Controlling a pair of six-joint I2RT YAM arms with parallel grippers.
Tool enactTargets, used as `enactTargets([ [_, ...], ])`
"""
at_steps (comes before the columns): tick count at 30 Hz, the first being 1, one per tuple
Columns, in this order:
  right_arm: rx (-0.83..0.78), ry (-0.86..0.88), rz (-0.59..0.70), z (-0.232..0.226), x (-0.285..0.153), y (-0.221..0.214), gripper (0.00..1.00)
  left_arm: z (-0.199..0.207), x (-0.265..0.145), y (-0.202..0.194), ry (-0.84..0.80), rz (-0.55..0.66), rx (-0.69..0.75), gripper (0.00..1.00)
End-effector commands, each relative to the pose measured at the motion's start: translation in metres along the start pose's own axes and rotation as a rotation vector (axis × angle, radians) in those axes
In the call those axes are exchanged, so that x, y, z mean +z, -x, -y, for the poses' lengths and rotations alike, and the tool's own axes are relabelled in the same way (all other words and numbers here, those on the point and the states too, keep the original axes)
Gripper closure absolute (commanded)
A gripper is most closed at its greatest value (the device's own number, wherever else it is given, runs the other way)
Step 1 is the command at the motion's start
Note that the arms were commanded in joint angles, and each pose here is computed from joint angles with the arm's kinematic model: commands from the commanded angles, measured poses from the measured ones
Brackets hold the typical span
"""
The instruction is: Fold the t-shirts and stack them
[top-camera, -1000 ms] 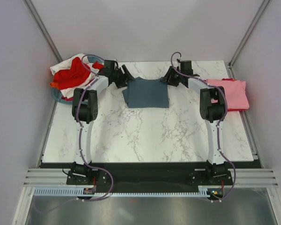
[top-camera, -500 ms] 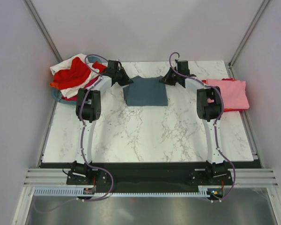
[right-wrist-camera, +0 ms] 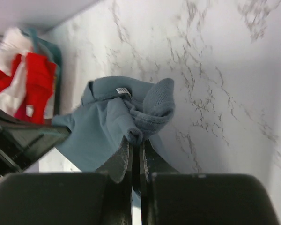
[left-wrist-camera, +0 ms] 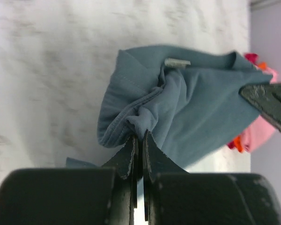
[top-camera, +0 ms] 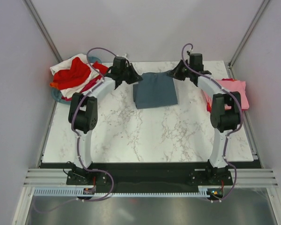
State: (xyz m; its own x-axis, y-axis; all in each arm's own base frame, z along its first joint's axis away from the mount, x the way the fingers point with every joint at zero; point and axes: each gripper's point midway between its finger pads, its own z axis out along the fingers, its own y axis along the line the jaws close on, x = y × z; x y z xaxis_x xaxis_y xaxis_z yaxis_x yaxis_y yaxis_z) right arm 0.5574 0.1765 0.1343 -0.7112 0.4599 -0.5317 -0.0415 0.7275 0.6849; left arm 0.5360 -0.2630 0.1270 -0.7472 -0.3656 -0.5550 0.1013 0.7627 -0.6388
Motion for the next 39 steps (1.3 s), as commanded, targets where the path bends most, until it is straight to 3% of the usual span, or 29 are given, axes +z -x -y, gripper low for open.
enactTargets([
  [1,-0.033,0.049,0.172,-0.032,-0.070,0.057,1.00,0.111,-0.041,0.012,-0.204,0.126,0.099,0.98],
  [4,0.006,-0.005,0.253,-0.019,-0.118,0.080,1.00,0.148,-0.053,-0.003,-0.269,0.124,0.096,0.98],
  [11,0.146,-0.138,0.534,0.034,-0.262,0.144,1.00,0.302,-0.088,-0.047,-0.596,0.100,0.138,0.98],
  [17,0.181,-0.302,0.691,0.077,-0.343,0.167,1.00,0.387,-0.091,-0.079,-0.787,0.115,0.109,0.98],
  [22,0.218,-0.418,0.765,0.110,-0.379,0.174,1.00,0.417,-0.054,-0.106,-0.908,0.106,0.031,0.98],
  [28,0.247,-0.498,0.793,0.140,-0.395,0.181,1.00,0.437,-0.040,-0.119,-1.008,0.237,-0.005,0.98],
  [35,0.288,-0.548,0.760,0.178,-0.381,0.186,1.00,0.432,-0.011,-0.115,-0.970,0.412,-0.104,0.98],
  [39,0.307,-0.544,0.710,0.195,-0.363,0.186,1.00,0.422,0.003,-0.115,-0.931,0.448,-0.129,0.98],
])
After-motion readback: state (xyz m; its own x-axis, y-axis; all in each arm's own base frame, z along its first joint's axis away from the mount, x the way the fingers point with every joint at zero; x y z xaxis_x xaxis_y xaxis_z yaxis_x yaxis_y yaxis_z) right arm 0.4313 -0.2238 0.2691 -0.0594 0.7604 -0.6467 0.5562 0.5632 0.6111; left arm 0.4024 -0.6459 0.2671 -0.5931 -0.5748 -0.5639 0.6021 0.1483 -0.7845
